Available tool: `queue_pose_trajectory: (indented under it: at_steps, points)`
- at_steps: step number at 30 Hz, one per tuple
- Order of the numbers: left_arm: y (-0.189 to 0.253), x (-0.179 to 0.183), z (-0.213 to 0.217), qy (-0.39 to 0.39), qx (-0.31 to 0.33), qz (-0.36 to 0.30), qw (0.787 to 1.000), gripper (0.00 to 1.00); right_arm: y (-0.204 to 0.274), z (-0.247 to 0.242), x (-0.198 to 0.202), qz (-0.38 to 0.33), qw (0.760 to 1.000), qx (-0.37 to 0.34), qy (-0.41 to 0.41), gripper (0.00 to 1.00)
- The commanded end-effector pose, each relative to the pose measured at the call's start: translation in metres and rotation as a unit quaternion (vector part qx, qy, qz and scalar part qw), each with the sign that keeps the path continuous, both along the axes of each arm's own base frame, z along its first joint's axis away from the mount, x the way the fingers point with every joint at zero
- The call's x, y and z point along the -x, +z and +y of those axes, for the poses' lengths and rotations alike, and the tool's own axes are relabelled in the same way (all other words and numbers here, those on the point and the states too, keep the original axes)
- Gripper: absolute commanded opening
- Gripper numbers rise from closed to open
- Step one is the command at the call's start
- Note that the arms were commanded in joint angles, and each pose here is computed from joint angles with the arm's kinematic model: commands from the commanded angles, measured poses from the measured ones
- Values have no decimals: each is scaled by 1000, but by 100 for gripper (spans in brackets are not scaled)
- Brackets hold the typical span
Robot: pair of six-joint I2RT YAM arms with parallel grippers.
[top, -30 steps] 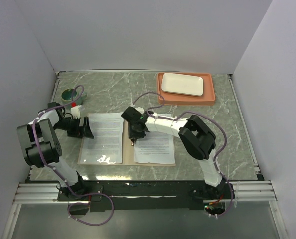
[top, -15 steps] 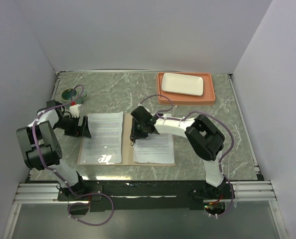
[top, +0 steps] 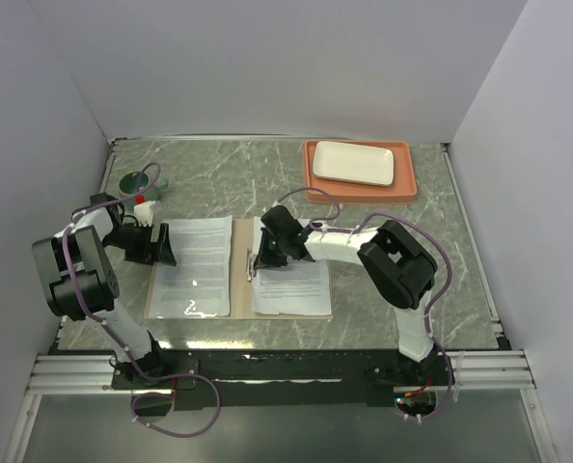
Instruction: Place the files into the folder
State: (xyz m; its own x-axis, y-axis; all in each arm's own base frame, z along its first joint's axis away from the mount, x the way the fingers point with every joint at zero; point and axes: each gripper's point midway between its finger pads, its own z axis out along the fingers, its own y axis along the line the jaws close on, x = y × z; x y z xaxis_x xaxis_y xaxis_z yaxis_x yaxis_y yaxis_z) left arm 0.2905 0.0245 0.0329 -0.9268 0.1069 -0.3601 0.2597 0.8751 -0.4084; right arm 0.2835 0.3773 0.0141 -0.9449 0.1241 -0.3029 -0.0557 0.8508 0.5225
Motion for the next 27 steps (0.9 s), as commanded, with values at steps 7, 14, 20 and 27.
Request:
queue_pose_trajectory:
  at_steps: [7,14,20,27]
  points:
    - [-2,0,-16,-16,44,4,999,96,-40,-65,33,9,983,183,4,41]
    - [-6,8,-50,-61,54,7,997,96,-5,-65,15,-21,973,228,5,53]
    - [3,10,-61,-83,59,-1,995,96,-6,-75,13,-22,955,296,9,53]
    - [5,20,-63,-105,56,-4,993,96,-3,-73,9,-22,948,318,5,49]
